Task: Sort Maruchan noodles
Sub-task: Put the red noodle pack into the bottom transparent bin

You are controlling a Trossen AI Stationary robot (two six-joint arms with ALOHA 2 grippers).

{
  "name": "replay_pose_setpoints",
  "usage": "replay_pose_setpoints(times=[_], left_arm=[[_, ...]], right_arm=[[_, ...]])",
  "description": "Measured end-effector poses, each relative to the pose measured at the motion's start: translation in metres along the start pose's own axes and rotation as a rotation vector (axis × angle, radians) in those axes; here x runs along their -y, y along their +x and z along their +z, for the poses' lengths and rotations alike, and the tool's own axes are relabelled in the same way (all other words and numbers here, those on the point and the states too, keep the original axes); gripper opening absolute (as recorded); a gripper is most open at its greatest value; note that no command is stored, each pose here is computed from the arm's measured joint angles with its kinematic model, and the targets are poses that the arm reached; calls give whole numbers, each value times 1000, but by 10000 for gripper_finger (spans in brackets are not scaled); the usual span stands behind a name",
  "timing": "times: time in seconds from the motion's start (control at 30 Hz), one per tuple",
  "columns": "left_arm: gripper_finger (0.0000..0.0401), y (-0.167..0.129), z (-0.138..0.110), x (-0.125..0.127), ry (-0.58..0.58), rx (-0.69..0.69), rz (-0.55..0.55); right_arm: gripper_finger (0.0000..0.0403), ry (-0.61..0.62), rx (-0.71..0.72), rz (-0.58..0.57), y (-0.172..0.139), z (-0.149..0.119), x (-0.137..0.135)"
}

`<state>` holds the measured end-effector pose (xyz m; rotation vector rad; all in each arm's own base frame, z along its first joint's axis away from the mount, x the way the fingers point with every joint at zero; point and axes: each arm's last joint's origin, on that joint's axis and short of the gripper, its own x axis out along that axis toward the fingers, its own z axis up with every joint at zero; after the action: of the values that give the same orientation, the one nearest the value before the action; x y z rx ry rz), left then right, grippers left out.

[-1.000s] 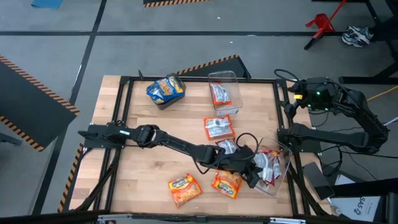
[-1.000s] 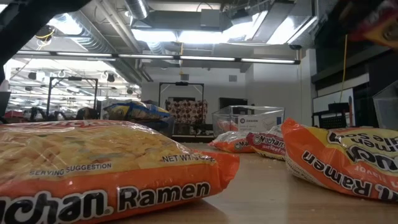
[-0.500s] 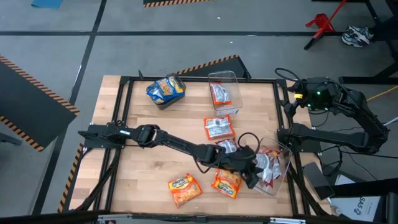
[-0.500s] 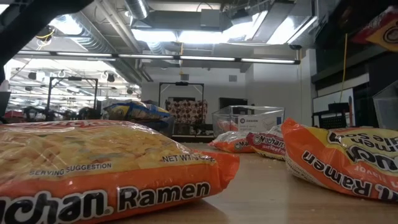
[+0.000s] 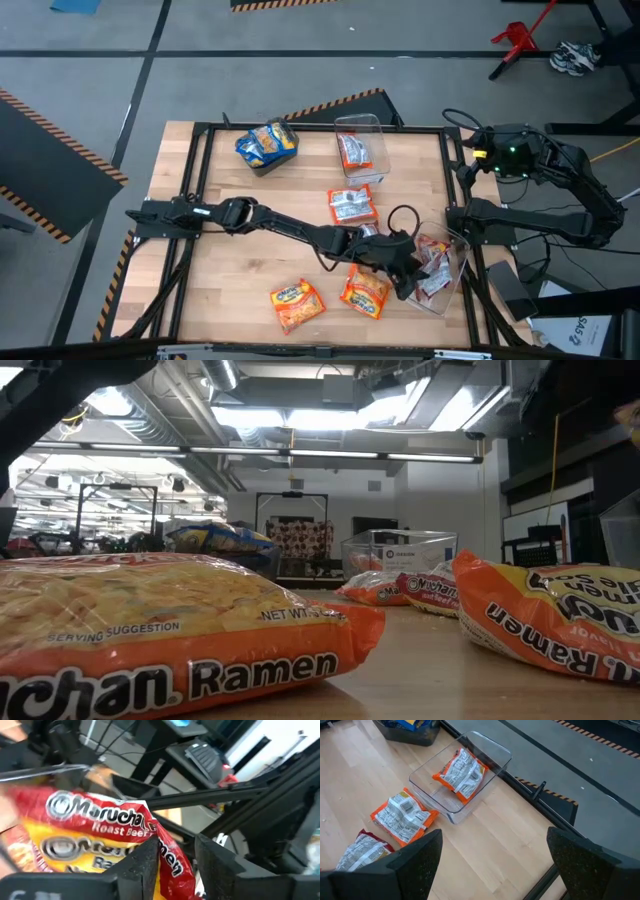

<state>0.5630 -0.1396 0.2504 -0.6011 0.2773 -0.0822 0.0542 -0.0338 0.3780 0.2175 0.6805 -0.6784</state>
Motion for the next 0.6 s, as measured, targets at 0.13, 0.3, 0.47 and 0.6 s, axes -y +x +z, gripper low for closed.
replay_pose_setpoints(times=[0.13, 0.3, 0.47, 0.6], left_arm=[[131, 0, 4, -2, -3, -4, -50], [132, 0, 6, 1, -7, -1, -89], [132, 0, 6, -2, 20, 10, -49], [132, 1, 12, -5, 1, 17, -90]], right_arm=[[347, 1, 6, 1, 0, 1, 0], [347, 4, 20, 3, 0, 2, 0], [347, 3, 20, 3, 0, 2, 0], [347, 3, 21, 3, 0, 2, 0]])
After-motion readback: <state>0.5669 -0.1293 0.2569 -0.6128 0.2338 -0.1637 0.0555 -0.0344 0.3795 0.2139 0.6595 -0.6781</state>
